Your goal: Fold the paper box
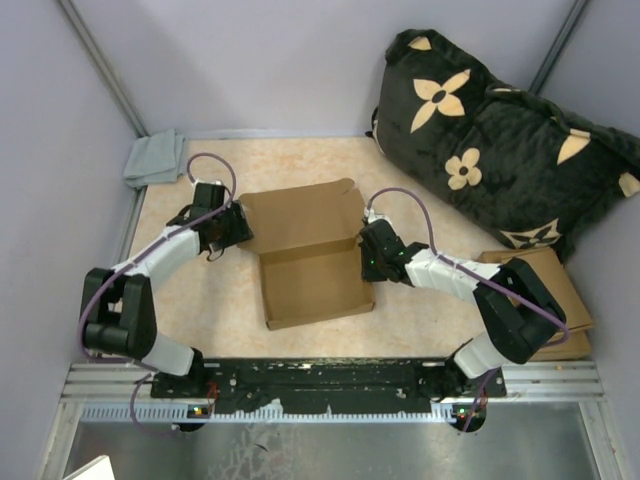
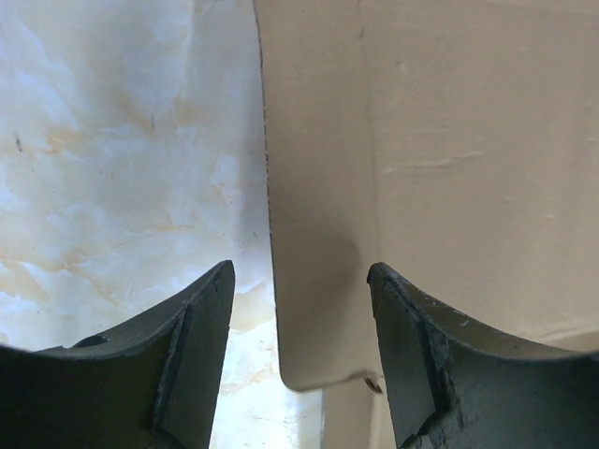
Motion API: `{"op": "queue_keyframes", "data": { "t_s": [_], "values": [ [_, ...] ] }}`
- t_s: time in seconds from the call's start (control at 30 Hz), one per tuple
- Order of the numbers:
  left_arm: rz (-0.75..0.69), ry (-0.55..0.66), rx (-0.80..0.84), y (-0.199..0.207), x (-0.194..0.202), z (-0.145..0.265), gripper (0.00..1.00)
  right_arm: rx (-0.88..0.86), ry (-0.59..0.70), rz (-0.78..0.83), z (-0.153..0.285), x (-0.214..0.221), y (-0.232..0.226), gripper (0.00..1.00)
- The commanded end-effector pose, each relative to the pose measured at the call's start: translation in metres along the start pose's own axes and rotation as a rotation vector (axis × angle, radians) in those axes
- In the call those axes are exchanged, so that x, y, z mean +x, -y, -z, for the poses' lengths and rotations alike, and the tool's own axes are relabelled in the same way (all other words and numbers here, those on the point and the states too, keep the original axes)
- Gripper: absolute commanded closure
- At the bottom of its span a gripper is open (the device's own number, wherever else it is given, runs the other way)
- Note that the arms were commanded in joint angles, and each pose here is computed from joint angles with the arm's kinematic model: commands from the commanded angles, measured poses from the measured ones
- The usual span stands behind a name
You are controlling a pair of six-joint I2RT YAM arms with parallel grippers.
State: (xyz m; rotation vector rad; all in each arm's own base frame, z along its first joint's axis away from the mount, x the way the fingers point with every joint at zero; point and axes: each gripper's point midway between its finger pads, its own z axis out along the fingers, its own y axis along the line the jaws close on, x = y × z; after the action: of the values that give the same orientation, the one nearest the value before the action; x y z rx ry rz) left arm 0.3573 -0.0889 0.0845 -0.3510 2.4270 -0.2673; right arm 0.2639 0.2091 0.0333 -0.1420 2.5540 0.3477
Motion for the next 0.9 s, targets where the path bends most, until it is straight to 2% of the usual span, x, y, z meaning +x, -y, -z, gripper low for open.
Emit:
{"op": "queue_keyframes", "data": {
  "t_s": [0.0,0.37,0.6,0.67,0.73,0.77,0.8,0.87],
  "values": [
    [0.014,-0.007,0.0,0.005,-0.012,-0.012,0.35,-0.028,0.038,-0.016,0.005,-0.006,-0.008,0.88],
    [0.013,0.017,0.02,0.02,-0.039,-0.031,0.41,-0.027,0.019,0.008,0.001,0.001,-0.006,0.88],
    [-0.003,0.011,0.068,0.032,-0.045,-0.035,0.7,-0.037,0.012,0.01,-0.001,0.003,-0.007,0.88],
    [-0.01,0.012,0.078,0.034,-0.047,-0.035,0.81,-0.041,0.011,0.01,-0.001,0.002,-0.008,0.88],
    [-0.021,0.006,0.092,0.037,-0.047,-0.036,0.98,-0.047,0.011,0.01,0.0,0.001,-0.011,0.88],
    [-0.026,0.0,0.1,0.038,-0.046,-0.035,1.0,-0.051,0.01,0.014,0.001,0.0,-0.012,0.87],
    [-0.026,-0.004,0.107,0.04,-0.047,-0.034,1.0,-0.049,0.006,0.016,0.003,-0.001,-0.012,0.84],
    [-0.039,0.018,0.13,0.044,-0.051,-0.029,1.0,-0.029,0.015,0.024,0.011,-0.012,-0.012,0.67]
  ]
}}
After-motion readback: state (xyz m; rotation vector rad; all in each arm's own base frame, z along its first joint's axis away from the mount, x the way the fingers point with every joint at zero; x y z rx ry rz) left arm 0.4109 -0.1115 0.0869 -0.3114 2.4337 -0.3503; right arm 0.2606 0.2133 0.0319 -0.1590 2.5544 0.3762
